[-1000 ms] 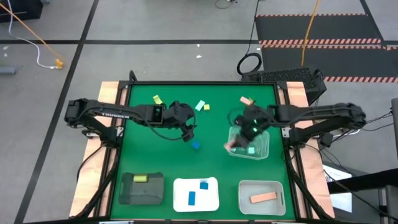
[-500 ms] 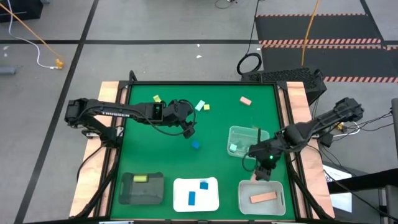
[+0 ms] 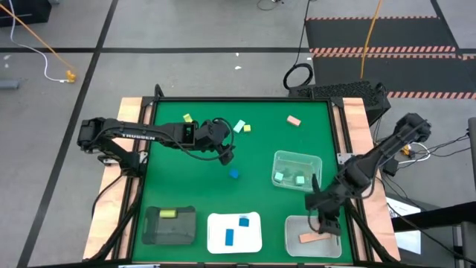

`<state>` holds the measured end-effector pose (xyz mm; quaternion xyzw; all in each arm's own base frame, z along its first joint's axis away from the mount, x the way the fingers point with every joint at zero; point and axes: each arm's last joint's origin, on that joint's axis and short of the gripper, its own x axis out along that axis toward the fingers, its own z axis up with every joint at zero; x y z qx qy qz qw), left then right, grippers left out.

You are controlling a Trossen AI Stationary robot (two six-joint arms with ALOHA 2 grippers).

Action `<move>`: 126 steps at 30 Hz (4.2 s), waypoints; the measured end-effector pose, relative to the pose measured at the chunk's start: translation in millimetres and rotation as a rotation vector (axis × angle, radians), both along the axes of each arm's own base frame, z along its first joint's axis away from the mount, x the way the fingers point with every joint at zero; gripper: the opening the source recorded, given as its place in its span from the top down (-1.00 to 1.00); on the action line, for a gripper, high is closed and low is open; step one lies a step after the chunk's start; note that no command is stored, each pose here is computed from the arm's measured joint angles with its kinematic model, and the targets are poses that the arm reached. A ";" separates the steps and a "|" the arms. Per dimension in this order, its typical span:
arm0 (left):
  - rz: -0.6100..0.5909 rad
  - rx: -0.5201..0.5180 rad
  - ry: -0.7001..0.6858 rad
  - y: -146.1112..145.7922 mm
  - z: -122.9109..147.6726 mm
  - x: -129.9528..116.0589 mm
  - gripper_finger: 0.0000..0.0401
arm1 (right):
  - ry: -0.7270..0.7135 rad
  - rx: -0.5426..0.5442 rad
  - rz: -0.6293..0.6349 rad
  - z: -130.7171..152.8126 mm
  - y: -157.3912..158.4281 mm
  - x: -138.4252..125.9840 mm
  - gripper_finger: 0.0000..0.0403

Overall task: Sort & place blocks by color
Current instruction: Put the left brown block into the gray bin, then put the left green block into the black bin

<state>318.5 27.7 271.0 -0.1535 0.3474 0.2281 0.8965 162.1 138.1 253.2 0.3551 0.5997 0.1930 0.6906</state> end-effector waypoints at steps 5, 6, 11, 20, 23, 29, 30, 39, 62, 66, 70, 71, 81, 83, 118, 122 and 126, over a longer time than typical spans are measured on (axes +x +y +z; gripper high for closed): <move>0.009 -0.007 0.023 0.8 -1.7 -1.8 -0.36 | 0.008 0.022 -0.062 -19.4 6.6 -3.6 0.34; 0.013 -0.010 0.022 1.1 -1.7 -1.9 -0.36 | 0.016 0.030 -0.075 -22.4 6.8 -3.9 0.31; 0.031 -0.021 0.018 2.9 -1.8 -2.2 -0.36 | 0.007 0.054 -0.087 -33.8 6.5 -4.2 0.04; 0.044 -0.028 0.082 5.5 -5.8 -7.2 -0.36 | -0.169 0.078 0.010 -28.8 9.9 0.1 -0.25; 0.038 -0.024 0.126 5.5 -8.3 -10.3 -0.36 | -0.239 0.095 0.030 -25.2 11.0 3.0 -0.23; 0.278 -0.050 0.183 16.4 -13.8 -21.9 -0.36 | -0.255 0.101 -0.004 -23.9 6.0 8.7 -0.21; 0.356 -0.067 0.187 20.8 -15.0 -25.2 -0.36 | -0.257 0.101 -0.011 -23.8 4.7 9.9 -0.21; 0.843 -0.205 0.340 70.6 -24.3 -66.7 -0.36 | -0.360 0.045 -0.045 -23.5 -18.3 26.7 -0.21; 0.955 -0.324 0.464 126.1 -65.7 -69.6 -0.36 | -0.702 -0.379 -0.346 -9.6 -158.6 48.9 -0.21; 1.002 -0.385 0.460 129.2 -76.2 -65.7 -0.36 | -0.755 -0.489 -0.382 -7.7 -184.1 45.8 -0.21; 1.069 -0.434 0.395 131.6 -79.1 -61.8 -0.36 | -0.839 -0.594 -0.390 -2.7 -208.2 40.0 -0.21; 1.091 -0.442 0.374 132.1 -78.8 -61.2 -0.36 | -0.876 -0.606 -0.386 0.2 -213.7 38.0 -0.21; 1.298 -0.497 0.254 141.6 -78.3 -65.3 -0.36 | -1.009 -0.842 -0.408 17.0 -256.5 1.7 -0.21; 1.325 -0.502 0.243 144.4 -78.4 -67.2 -0.36 | -1.016 -0.892 -0.422 19.7 -261.8 -4.9 -0.21; 1.291 -0.591 0.367 190.7 -118.6 -83.2 0.95 | -0.967 -1.163 -0.590 27.6 -301.7 -43.9 -0.21; 1.254 -0.585 0.390 188.1 -118.6 -81.7 0.96 | -0.966 -1.164 -0.592 27.6 -301.7 -43.9 -0.21; 1.219 -0.581 0.447 181.2 -118.7 -80.8 0.95 | -0.960 -1.124 -0.633 27.6 -301.7 -43.8 -0.21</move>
